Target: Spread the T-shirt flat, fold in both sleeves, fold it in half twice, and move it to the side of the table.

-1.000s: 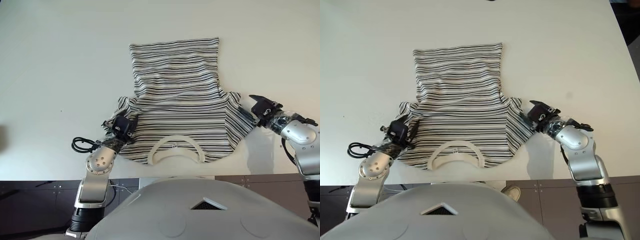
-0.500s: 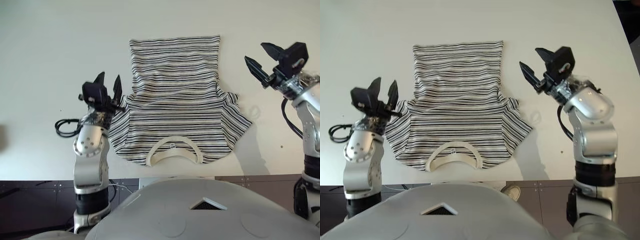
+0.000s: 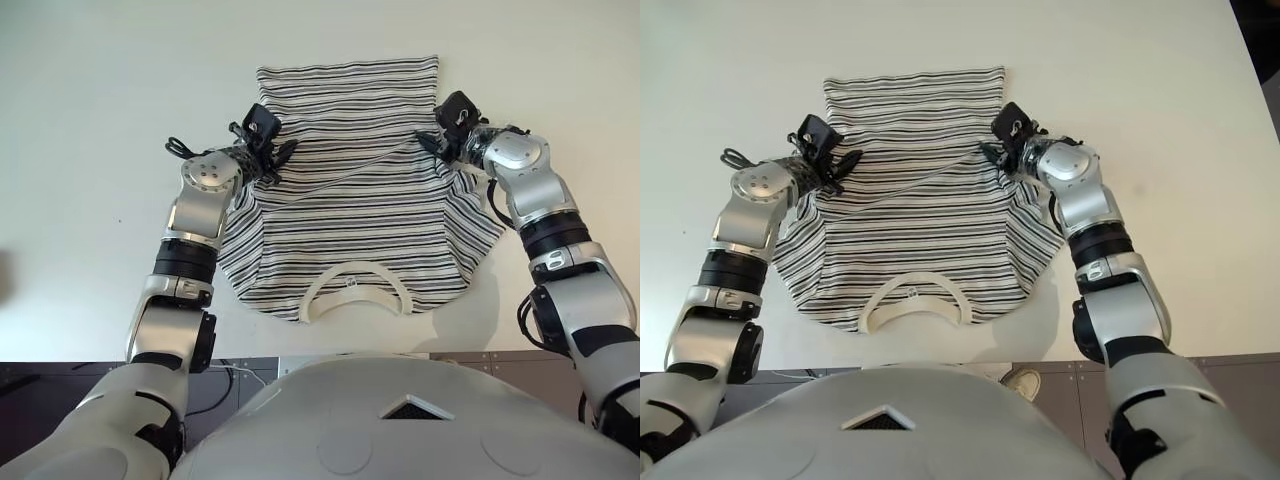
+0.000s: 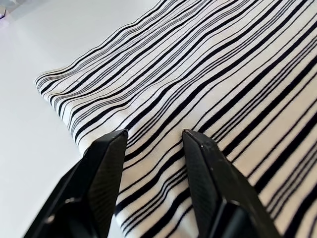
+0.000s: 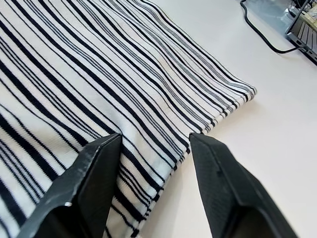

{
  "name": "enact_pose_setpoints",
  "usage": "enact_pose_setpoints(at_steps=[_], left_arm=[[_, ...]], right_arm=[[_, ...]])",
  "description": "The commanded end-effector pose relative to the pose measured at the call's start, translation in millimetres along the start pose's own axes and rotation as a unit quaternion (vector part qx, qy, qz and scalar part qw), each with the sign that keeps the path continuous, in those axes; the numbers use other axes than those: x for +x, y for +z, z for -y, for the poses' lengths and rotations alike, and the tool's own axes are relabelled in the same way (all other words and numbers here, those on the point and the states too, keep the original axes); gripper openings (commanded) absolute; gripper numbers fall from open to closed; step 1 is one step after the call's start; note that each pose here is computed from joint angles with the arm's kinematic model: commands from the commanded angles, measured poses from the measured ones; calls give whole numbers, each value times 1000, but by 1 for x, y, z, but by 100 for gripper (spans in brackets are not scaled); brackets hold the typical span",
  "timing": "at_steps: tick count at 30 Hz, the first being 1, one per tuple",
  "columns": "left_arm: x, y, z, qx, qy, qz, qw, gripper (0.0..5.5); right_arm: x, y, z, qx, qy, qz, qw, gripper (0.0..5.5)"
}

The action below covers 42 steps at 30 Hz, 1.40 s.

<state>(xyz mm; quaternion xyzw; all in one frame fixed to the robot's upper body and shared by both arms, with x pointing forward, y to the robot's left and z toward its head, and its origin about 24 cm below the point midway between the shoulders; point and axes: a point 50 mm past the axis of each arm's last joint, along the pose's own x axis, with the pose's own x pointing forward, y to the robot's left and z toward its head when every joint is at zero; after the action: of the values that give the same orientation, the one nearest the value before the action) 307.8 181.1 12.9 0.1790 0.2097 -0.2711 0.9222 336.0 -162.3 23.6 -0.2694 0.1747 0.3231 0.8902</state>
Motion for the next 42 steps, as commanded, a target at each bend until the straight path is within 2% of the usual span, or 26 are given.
enact_pose_setpoints(at_steps=[1, 7, 9, 11, 13, 15, 17, 19, 21, 23, 25, 27, 30, 33, 36, 42], left_arm=[[7, -9, 5, -8, 5, -15, 1000, 203], [9, 8, -3, -2, 33, 35, 999, 203], [2, 22, -10, -7, 56, 79, 995, 203], [-14, 36, -19, -18, 94, 126, 987, 203], [-29, 43, -30, -21, 126, 144, 981, 203], [-53, 36, -43, -22, 170, 146, 974, 203], [-74, 26, -52, -29, 206, 143, 968, 203], [-94, 12, -49, 40, 222, 121, 967, 203], [-121, -2, -42, 148, 202, 84, 964, 203], [-151, -20, -51, 253, 180, 20, 950, 203], [-171, -38, -53, 363, 113, -37, 924, 203], [-180, -47, -48, 444, 28, -59, 893, 203], [-184, -57, -36, 489, -49, -61, 869, 203], [-188, -81, -16, 495, -93, -75, 861, 203], [-191, -100, 6, 485, -164, -82, 855, 203], [-180, -99, 12, 495, -189, -62, 846, 203]], right_arm=[[1, -20, -3, 9, -2, -54, 999, 249], [-2, -7, 4, -5, -20, -19, 1000, 249], [-21, 16, 18, 10, -61, 72, 996, 249], [-48, 24, 14, 10, -51, 122, 991, 249], [-67, 13, -2, -13, -29, 107, 994, 249], [-77, -6, -15, -40, -24, 73, 996, 249], [-83, -13, -29, -25, -42, 64, 997, 249], [-86, -9, -42, 13, -72, 86, 994, 249], [-89, -4, -43, 48, -127, 109, 985, 249], [-89, 0, -47, 77, -182, 119, 973, 249], [-87, 1, -59, 101, -210, 119, 965, 249], [-88, 0, -69, 115, -228, 118, 960, 249], [-86, 0, -66, 113, -249, 115, 955, 249], [-90, 6, -54, 112, -265, 130, 949, 249], [-95, -3, -47, 103, -276, 119, 948, 249], [-93, -2, -41, 100, -292, 122, 943, 249]])
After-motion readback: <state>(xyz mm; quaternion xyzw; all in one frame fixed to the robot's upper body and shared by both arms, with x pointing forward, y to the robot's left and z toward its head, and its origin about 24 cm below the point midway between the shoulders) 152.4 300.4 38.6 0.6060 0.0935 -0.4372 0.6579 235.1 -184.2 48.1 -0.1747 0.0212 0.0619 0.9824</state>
